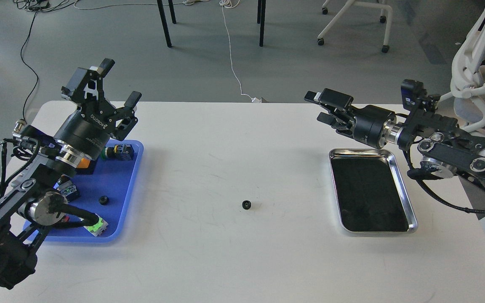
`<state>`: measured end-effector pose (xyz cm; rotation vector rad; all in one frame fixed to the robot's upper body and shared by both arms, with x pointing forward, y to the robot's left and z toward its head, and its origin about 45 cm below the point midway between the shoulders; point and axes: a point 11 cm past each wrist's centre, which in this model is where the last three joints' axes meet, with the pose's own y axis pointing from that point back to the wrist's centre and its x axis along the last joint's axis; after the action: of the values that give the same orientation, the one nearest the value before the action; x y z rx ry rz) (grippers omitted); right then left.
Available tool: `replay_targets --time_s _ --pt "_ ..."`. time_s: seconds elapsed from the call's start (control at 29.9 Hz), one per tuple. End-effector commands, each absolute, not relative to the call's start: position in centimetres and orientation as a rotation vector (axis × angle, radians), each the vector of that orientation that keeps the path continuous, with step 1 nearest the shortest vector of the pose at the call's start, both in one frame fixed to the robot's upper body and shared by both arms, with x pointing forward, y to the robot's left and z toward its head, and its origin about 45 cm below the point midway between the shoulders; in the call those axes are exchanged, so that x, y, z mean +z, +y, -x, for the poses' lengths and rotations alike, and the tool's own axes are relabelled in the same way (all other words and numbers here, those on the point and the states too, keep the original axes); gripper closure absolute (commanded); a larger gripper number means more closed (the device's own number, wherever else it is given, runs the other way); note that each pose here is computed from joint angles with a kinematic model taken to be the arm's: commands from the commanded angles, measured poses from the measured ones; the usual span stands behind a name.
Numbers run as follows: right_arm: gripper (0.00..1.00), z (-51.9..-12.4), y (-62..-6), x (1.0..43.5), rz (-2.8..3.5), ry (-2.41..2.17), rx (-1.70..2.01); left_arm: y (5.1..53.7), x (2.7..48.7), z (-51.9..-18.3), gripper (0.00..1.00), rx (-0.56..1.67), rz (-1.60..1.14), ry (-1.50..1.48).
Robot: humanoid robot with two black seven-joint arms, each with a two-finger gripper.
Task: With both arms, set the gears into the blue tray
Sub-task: 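Withdraw the right gripper above the metal tray, then reach the left gripper to the black part and grasp it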
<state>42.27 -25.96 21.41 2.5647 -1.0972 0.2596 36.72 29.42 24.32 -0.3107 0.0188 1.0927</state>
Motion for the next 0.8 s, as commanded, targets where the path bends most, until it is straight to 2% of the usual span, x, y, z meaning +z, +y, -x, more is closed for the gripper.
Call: replay_targets --time_s 0.0,0.23,0.43,0.57,0.77 --pt "0.03 -41.5 -29.5 19.8 -2.622 -1.527 -0.106 26.6 25.6 -35.8 0.02 0.967 0.237 -0.17" --pt "0.03 -40.0 -35.3 18.9 -2.694 -1.99 -0.593 16.5 25.4 -33.5 0.02 0.436 -0.094 -0.561" --pt "0.03 -38.4 -38.8 18.8 -2.668 -2.061 -0.635 11.5 23.2 -32.6 0.02 -0.017 -0.445 -1.01" --pt "0.03 -37.7 -40.1 18.8 -2.636 -2.083 -0.623 9.3 21.6 -33.9 0.04 -0.165 -0.595 -1.266" --pt "0.03 -37.4 -40.3 18.5 -2.625 -2.086 -0.631 6.7 18.7 -33.3 0.05 -0.287 -0.623 -1.256"
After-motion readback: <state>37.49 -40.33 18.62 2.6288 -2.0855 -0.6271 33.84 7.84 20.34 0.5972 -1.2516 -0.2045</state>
